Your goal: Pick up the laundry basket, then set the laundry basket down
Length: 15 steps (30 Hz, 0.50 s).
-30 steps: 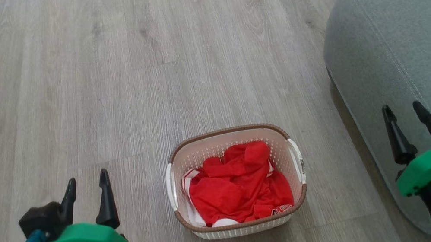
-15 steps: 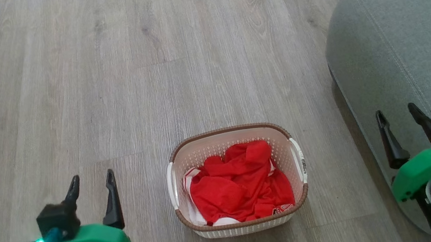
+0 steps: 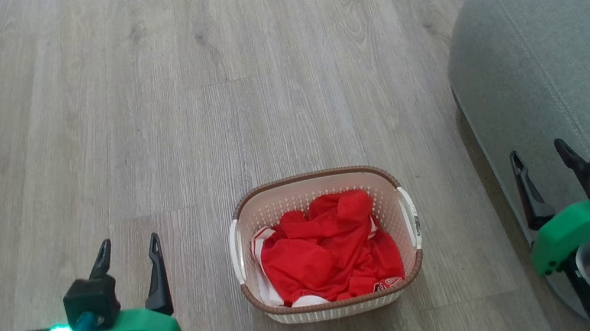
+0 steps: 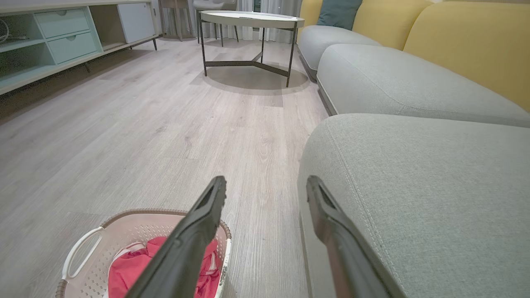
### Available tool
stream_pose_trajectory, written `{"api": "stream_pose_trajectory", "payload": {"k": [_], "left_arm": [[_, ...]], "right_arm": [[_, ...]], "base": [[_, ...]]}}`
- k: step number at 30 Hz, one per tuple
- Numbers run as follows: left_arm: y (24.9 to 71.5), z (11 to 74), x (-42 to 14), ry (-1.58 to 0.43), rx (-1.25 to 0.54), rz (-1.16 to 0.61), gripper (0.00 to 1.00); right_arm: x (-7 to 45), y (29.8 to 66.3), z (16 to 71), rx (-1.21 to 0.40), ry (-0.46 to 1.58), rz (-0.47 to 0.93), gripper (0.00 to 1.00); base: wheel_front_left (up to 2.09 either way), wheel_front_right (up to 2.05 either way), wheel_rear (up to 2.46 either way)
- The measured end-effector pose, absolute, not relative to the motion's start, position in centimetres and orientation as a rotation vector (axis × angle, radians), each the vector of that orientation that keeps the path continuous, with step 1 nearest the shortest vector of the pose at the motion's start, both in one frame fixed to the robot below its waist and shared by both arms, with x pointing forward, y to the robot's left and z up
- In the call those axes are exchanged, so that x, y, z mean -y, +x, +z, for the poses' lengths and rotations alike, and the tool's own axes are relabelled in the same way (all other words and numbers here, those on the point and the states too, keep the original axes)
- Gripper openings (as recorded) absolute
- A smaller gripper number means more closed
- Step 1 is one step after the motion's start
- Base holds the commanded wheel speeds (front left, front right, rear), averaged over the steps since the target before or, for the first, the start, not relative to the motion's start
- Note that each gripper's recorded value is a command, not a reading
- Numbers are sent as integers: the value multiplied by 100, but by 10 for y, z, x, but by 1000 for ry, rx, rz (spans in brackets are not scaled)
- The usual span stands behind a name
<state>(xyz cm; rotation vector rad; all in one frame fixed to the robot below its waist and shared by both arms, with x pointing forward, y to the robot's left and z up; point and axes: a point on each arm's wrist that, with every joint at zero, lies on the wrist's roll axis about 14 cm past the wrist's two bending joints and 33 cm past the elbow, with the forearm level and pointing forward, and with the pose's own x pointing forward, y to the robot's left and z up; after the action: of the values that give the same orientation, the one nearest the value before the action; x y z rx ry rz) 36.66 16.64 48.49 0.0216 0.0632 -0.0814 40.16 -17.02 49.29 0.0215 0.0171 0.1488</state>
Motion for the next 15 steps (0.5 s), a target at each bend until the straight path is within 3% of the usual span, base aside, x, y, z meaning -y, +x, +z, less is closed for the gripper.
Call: {"api": "stream_pose_trajectory", "payload": {"k": [15], "left_arm": [[369,486,-167,-10,-62,-76,100]], "right_arm": [[168,400,492,-16,47,155,100]], "base": [[0,0,0]]}}
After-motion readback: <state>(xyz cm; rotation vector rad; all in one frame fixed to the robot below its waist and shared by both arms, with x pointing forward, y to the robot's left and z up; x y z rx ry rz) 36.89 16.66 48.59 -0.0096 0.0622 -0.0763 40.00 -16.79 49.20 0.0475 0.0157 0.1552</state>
